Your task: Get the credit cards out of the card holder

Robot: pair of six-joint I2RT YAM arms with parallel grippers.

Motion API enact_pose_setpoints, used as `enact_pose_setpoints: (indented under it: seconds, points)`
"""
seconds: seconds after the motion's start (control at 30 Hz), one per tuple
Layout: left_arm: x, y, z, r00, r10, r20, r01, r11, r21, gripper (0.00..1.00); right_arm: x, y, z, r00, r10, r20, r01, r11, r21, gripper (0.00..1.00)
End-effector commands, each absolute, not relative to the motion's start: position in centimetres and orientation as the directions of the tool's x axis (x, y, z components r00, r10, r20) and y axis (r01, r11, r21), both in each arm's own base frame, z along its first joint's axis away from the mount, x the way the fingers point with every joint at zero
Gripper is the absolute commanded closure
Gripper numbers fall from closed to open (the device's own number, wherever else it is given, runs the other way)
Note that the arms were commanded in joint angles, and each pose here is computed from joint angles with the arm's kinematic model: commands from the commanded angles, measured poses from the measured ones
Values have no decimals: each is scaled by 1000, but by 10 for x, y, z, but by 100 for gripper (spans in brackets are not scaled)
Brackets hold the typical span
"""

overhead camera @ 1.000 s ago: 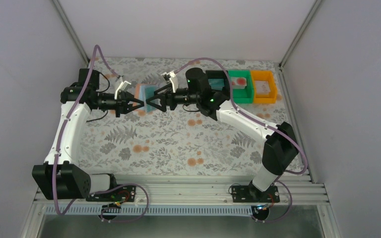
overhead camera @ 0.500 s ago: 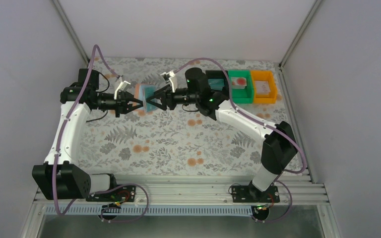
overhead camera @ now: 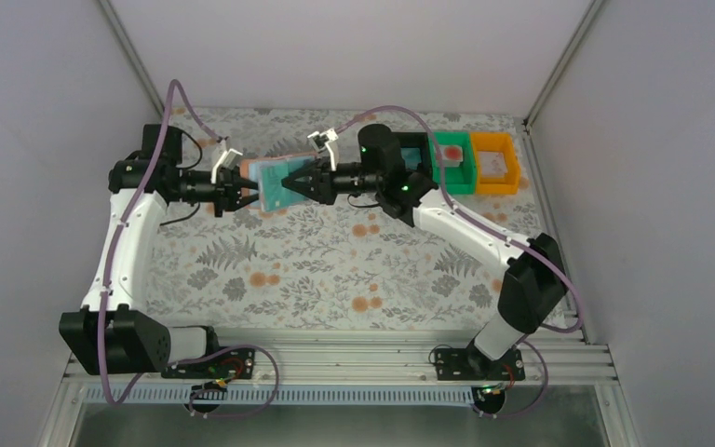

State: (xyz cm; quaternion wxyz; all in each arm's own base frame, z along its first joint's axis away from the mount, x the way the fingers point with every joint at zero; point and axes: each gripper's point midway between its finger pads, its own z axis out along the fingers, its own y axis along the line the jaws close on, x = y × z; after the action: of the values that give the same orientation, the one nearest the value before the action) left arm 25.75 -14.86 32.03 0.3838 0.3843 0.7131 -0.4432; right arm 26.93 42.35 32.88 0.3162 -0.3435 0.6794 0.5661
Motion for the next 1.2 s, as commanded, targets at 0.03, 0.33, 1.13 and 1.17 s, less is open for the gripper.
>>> enact_pose_setpoints:
  seconds: [0.03, 0.33, 1.13, 1.17]
  points:
    - [235, -159, 355, -292, 133, -947, 948, 169, -269, 81, 262, 414, 346, -552, -74, -830, -833, 78, 547, 95]
    - [224, -160, 359, -255, 132, -958, 961, 140, -237, 72, 267, 395, 351, -525, -66, -848, -849, 100, 518, 96]
    - [225, -157, 368, -245, 72, -967, 965, 116, -236, 68, 251, 380, 365, -465, -90, -881, -885, 12, 465, 96]
    - [225, -157, 368, -249, 71, -966, 964, 115, -240, 68, 250, 381, 366, -463, -92, -882, -886, 7, 464, 96]
